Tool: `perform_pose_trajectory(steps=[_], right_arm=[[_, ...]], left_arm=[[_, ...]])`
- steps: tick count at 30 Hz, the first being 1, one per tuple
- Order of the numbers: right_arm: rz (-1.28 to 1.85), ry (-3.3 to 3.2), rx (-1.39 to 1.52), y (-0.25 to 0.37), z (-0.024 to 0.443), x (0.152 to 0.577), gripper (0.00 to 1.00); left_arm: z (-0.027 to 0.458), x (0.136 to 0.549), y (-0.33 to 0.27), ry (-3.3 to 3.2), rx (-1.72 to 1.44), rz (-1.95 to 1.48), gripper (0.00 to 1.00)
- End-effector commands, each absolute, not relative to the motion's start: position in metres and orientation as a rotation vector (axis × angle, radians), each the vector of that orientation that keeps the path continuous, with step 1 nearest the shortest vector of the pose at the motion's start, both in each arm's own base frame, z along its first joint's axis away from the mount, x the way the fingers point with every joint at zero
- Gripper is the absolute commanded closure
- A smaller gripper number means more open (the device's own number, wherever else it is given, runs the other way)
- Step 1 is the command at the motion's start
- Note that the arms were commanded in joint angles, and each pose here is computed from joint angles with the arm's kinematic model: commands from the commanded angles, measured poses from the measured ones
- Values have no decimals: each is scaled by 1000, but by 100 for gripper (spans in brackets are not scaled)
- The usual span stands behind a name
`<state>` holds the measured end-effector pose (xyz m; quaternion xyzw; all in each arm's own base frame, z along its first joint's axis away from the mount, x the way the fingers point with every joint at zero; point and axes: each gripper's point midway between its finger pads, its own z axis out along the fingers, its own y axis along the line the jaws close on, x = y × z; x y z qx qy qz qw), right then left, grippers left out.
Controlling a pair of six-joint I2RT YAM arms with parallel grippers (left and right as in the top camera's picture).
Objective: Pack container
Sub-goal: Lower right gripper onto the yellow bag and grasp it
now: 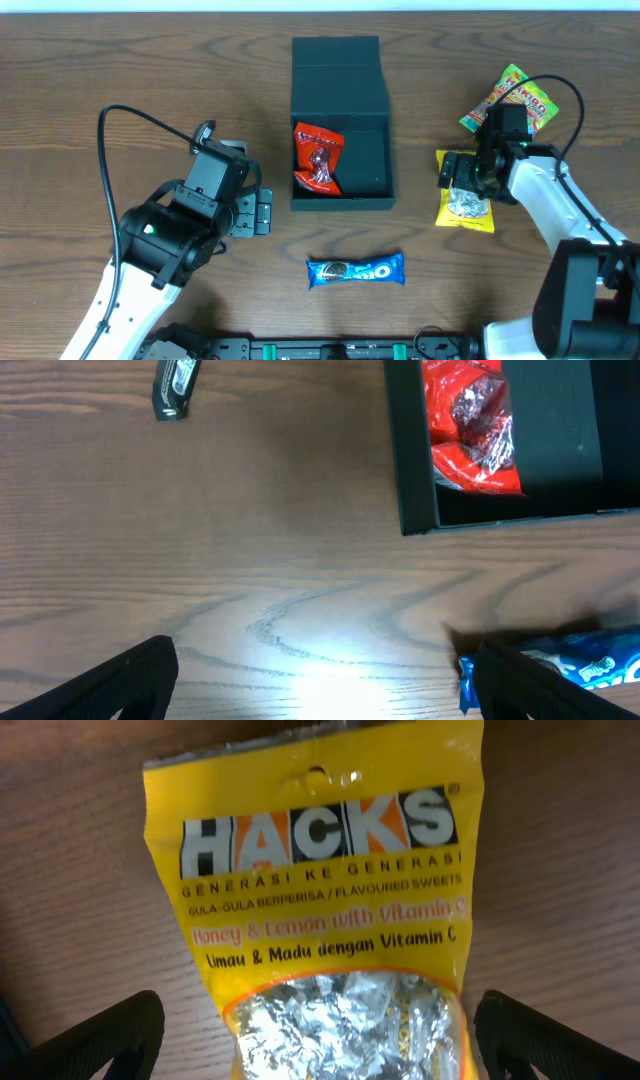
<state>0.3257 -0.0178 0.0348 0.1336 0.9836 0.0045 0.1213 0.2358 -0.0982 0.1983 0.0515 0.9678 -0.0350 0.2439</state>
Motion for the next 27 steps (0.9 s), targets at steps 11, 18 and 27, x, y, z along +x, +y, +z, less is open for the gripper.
perform_pose_trajectory(steps=[11, 18, 27], right_arm=[[-17, 2877, 320, -22, 26, 322, 1], [-19, 2886, 321, -22, 15, 315, 1], [-19, 2889, 321, -22, 14, 313, 1]], left_arm=[[200, 236, -96, 2635, 148, -81, 5], [200, 236, -96, 2635, 148, -80, 5], [200, 236, -96, 2635, 148, -81, 5]])
